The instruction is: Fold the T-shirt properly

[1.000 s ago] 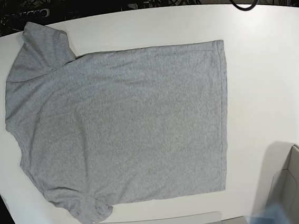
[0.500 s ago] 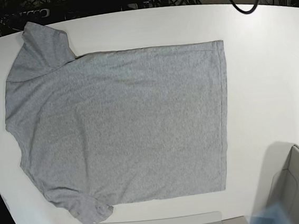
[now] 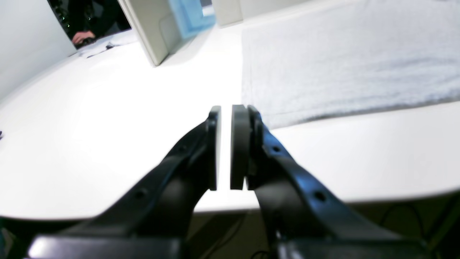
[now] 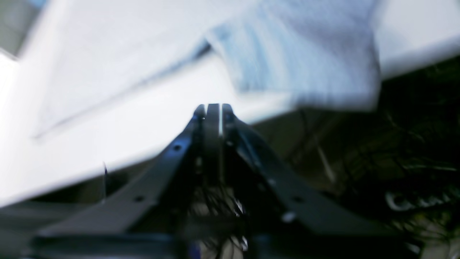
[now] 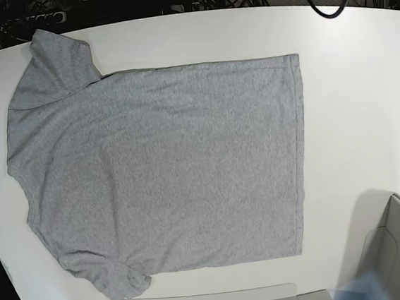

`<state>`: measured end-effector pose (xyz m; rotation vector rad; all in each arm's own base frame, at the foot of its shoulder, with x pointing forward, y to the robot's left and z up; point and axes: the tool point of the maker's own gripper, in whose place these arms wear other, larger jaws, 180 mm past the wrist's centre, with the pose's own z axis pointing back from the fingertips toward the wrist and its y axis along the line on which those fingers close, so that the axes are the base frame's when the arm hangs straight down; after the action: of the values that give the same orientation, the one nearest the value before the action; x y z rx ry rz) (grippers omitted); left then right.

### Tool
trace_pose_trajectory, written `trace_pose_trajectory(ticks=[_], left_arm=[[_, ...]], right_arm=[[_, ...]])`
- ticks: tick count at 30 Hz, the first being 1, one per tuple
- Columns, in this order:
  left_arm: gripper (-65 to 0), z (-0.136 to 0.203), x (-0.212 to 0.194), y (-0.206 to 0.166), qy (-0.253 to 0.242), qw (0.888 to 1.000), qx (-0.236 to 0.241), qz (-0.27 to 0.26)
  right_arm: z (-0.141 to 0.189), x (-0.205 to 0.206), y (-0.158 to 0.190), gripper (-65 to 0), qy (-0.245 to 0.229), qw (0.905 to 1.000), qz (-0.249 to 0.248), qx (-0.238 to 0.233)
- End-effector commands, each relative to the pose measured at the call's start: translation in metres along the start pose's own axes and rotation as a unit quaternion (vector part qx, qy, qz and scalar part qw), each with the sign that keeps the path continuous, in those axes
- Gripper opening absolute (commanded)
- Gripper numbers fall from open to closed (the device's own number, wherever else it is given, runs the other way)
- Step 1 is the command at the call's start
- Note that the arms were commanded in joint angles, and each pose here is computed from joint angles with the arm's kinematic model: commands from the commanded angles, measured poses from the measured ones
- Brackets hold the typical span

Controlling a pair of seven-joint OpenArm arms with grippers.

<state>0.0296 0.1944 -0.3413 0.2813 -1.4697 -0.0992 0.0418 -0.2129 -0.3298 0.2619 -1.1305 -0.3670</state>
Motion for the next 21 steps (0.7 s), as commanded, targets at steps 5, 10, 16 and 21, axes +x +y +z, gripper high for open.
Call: trace_pose_trajectory(ticks=[5, 10, 16, 21], left_arm=[[-53.6, -0.011, 0.009, 0.004, 0.009, 1.0, 0.003, -0.003], [-52.9, -0.015, 0.007, 0.004, 0.021, 1.0, 0.004, -0.002], [-52.8, -0.016, 0.006, 0.002, 0.022, 1.0, 0.002, 0.0], [-52.8, -0.016, 0.001, -0.008, 0.037, 0.999, -0.007, 0.013]], right_arm=[[-0.004, 0.02, -0.035, -40.9, -0.002, 0.998, -0.043, -0.045], [-0.004, 0.025, -0.056, -35.9, -0.008, 0.9967, -0.037, -0.071], [-0.005, 0.023, -0.09, -35.9, 0.026, 0.9902, -0.071, -0.118], [-0.027, 0.029, -0.096, -35.9, 0.031, 0.9872, -0.127, -0.092]])
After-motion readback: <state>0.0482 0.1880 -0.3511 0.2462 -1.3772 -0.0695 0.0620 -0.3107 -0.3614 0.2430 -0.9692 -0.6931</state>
